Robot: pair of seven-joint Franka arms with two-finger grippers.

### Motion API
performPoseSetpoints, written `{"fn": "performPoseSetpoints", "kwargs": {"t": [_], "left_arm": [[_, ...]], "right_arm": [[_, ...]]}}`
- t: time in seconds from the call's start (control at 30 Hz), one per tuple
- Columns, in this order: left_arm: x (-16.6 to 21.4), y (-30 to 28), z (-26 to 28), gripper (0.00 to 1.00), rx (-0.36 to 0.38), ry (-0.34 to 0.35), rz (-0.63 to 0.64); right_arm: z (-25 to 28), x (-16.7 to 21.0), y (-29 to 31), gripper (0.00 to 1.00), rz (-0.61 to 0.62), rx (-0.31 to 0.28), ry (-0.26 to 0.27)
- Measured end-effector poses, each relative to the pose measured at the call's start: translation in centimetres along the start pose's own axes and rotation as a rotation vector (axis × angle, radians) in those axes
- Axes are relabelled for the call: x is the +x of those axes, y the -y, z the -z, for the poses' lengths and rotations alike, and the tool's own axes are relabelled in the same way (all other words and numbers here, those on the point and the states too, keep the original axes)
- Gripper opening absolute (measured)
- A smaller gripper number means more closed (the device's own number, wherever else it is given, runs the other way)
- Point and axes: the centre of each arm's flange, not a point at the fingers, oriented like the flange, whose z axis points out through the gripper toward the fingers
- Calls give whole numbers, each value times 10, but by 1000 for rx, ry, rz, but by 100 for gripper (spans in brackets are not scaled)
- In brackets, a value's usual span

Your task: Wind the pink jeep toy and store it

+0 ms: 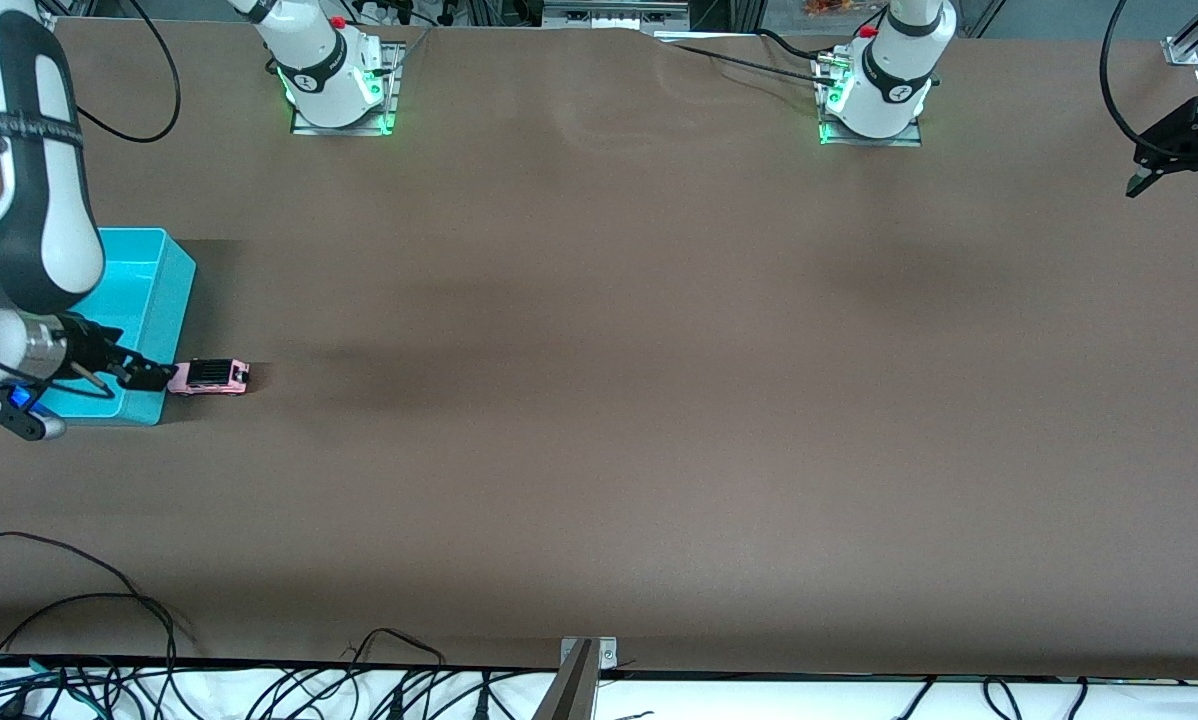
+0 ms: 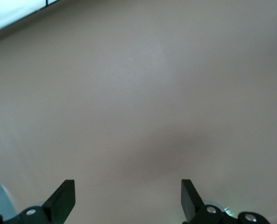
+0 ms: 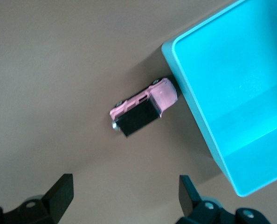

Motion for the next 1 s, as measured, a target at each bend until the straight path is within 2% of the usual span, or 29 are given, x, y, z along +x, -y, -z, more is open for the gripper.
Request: {"fn": "performPoseSetpoints", "kwargs": {"t": [0.23,0.5,0.87,1.0], "left_arm": [[6,-20,5,100,-9,1,145],[12,-41,9,100,-15,-2,282],[9,-28,6,100,-43,-2,344],[9,-19,2,100,-63,4,361]], "right_arm": [[-47,17,1,100,-145,20,-36],[-91,14,0,100,-296,41,-59],[-112,11,-3,100,-521,66,-73],[-124,11,-11,100,-620,91,-88]]}}
